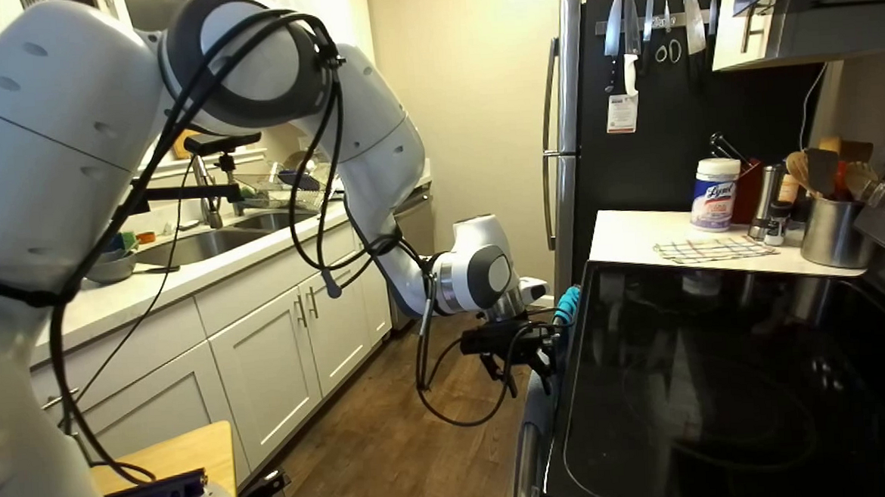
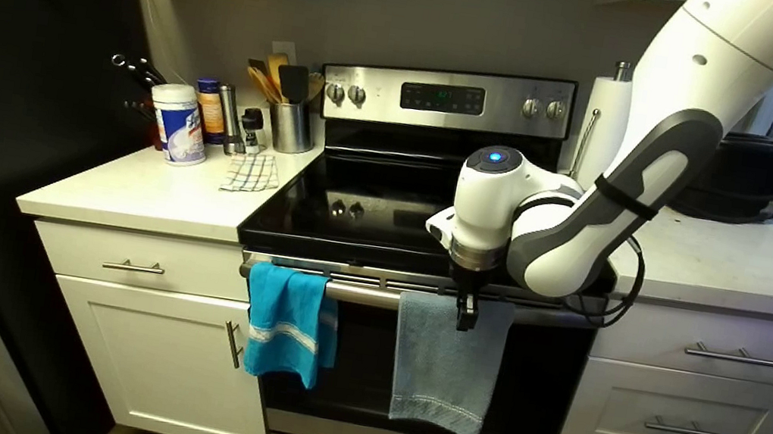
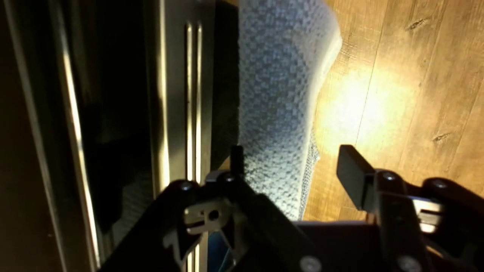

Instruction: Put light blue towel on top of the stovetop.

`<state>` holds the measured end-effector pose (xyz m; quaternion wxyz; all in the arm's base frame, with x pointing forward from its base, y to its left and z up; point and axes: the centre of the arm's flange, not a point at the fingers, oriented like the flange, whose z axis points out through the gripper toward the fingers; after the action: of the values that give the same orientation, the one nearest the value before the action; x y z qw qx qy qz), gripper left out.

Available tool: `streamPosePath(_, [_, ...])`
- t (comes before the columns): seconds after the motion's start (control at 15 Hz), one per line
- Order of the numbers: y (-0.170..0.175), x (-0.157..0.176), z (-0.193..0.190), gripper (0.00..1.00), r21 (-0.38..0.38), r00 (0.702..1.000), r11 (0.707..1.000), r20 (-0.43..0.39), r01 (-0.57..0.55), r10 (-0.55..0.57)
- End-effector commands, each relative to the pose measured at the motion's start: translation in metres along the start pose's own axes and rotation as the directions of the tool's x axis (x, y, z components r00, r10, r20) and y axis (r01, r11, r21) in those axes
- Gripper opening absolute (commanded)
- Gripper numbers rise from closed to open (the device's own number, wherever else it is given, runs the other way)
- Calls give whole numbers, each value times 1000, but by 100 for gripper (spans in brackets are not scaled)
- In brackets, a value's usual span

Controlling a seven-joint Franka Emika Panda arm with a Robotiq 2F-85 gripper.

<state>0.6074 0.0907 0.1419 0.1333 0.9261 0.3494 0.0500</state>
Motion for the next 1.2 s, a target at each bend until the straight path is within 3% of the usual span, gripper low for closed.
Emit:
streamPosePath(0.0, [-1, -11, -1, 34, -8, 1000, 1000, 8, 24, -24])
streamPosePath(0.27, [-5, -18, -14, 10, -53, 999, 998, -18, 28, -29])
streamPosePath(0.8, [-20, -34, -37, 9, -120, 997, 993, -82, 6, -16])
streamPosePath(1.13, [-16, -44, -78, 9, -116, 990, 991, -130, -65, 49])
